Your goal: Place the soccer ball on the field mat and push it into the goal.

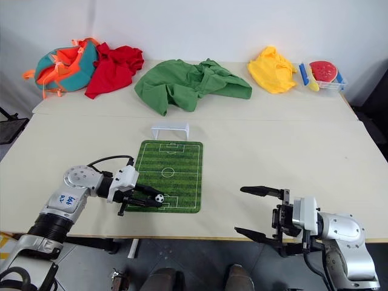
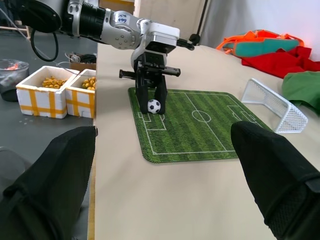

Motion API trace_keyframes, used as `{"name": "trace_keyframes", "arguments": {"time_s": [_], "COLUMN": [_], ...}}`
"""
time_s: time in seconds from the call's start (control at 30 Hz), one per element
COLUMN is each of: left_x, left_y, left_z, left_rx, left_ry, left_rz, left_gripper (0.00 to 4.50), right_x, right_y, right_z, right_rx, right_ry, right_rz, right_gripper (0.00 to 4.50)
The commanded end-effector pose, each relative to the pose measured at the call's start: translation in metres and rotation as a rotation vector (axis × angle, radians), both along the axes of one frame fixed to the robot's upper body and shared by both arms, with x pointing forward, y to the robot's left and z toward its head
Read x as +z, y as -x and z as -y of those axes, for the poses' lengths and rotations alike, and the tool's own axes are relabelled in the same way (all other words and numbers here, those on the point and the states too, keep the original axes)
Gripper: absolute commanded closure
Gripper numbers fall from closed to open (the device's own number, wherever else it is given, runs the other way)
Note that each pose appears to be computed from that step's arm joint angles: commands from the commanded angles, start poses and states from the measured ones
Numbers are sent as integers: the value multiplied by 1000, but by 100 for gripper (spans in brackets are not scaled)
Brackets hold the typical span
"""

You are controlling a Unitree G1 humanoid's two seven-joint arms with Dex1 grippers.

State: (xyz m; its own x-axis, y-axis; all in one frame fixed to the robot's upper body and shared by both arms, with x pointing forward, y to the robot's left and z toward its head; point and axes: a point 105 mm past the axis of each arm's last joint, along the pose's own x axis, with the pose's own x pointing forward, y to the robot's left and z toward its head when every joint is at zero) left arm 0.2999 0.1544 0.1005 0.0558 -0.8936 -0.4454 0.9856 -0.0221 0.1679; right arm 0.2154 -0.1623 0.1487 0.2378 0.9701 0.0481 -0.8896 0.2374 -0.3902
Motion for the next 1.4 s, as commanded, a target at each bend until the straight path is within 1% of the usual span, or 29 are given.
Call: {"name": "trace_keyframes", "arguments": {"time_s": [0.03, 0.07, 0.13, 0.17, 0.27, 0.33, 0.6, 0.77, 0.9, 0.97, 1.03, 1.1, 1.17, 1.2, 1.27, 1.33, 1.4], "left_x": [5, 6, 6, 6, 7, 7, 11, 24, 53, 69, 77, 75, 63, 56, 37, 23, 12], "left_y": [-2, -1, 0, 1, 1, 1, 2, 7, 14, 18, 23, 29, 37, 43, 59, 72, 82], "left_z": [3, 3, 3, 3, 3, 3, 4, 4, 0, -9, -22, -44, -74, -90, -109, -115, -113], "left_rx": [8, 4, 4, 3, -7, -12, -19, -31, -3, 47, 100, 172, 262, 308, 368, 386, 387], "left_ry": [32, 37, 44, 45, 54, 53, 75, 134, 243, 299, 307, 271, 200, 173, 138, 128, 127], "left_rz": [5, 1, -8, -15, 35, 44, 75, 87, 95, 92, 78, 57, 32, 11, -49, -83, -100], "left_gripper": [366, 366, 295, 276, 180, 127, 127, 127, 127, 127, 127, 127, 127, 146, 187, 246, 311], "right_x": [8, 8, 8, 8, 8, 9, 8, 6, 4, 3, 4, 7, 11, 12, 13, 12, 10], "right_y": [1, 1, 1, 1, 0, -1, -1, -1, 0, 0, 0, -3, -6, -8, -10, -12, -14], "right_z": [-2, -2, -3, -3, -4, -5, -8, -8, -7, -5, -5, -5, -5, -5, -3, -1, 2], "right_rx": [2, 1, 1, 1, 2, 4, 11, 14, 13, 9, 5, 0, -4, -5, -5, -6, -2], "right_ry": [-4, -5, -8, -8, -13, -15, -20, -20, -14, -13, -15, -29, -47, -53, -56, -55, -54], "right_rz": [41, 40, 40, 39, 38, 38, 28, 16, 2, -3, 1, 9, 15, 22, 32, 41, 41], "right_gripper": [0, 0, 0, 0, 0, 0, 0, 0, 0, 0, 0, 0, 0, 0, 0, 0, 0]}}
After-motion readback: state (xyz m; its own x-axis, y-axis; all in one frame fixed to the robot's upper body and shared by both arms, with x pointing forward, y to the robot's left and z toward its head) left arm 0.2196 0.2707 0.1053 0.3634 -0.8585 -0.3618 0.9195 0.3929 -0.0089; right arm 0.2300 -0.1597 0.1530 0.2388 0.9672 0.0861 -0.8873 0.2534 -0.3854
